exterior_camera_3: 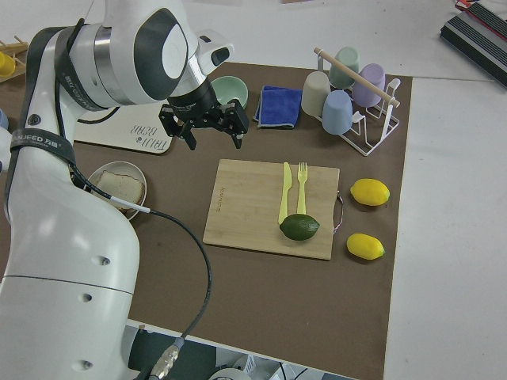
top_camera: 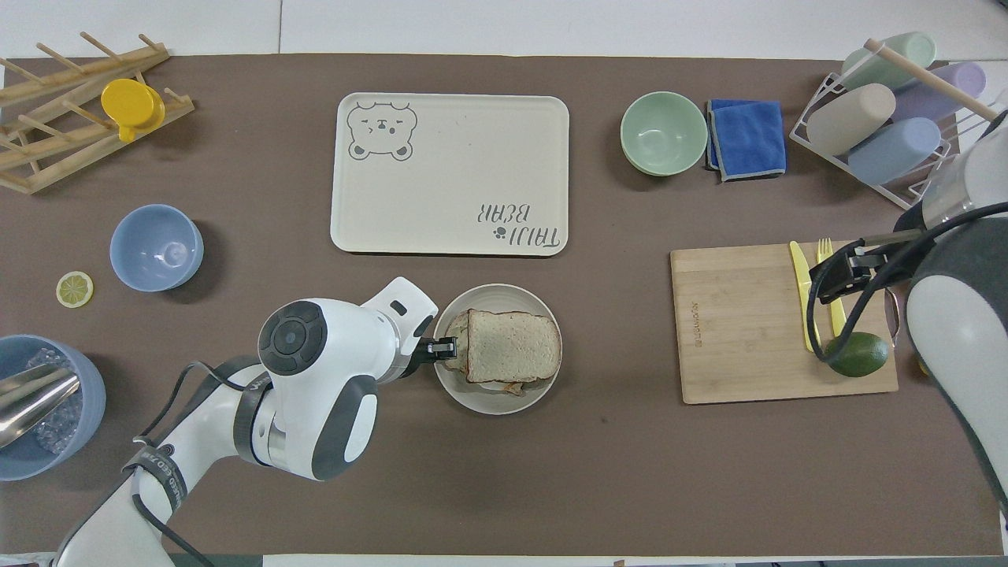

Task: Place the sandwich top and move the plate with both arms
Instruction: 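Grasp the rim of the white plate with the left gripper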

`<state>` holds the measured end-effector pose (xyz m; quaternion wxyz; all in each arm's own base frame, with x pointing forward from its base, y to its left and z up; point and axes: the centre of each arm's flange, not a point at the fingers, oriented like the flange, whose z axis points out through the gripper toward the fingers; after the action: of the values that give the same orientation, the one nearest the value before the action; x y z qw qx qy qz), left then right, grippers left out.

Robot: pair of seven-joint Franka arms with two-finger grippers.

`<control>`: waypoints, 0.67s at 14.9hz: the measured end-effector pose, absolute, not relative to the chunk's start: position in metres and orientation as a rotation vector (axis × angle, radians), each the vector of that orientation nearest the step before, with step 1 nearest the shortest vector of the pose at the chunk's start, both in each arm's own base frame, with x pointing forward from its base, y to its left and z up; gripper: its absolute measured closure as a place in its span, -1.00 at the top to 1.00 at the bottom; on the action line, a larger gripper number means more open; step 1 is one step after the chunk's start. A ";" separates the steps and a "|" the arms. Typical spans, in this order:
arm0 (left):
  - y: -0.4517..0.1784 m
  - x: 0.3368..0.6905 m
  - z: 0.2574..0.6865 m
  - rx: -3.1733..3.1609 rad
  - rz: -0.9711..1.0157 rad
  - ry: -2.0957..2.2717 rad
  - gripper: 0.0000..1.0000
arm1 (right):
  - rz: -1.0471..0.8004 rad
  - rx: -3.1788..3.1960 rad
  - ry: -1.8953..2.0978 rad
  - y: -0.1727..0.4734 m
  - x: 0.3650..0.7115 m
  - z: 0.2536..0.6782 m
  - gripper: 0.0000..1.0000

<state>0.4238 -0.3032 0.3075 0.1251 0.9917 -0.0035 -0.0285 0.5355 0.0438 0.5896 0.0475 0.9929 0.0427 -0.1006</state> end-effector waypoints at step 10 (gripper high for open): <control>-0.308 0.424 0.308 2.880 -0.065 -0.001 -0.93 | -0.344 3.027 0.103 0.035 0.532 0.590 1.00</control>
<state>0.4239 -0.3077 0.3084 0.1301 0.9913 -0.0005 -0.0223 0.5320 0.0346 0.5904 0.0466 0.9919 0.0338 -0.1128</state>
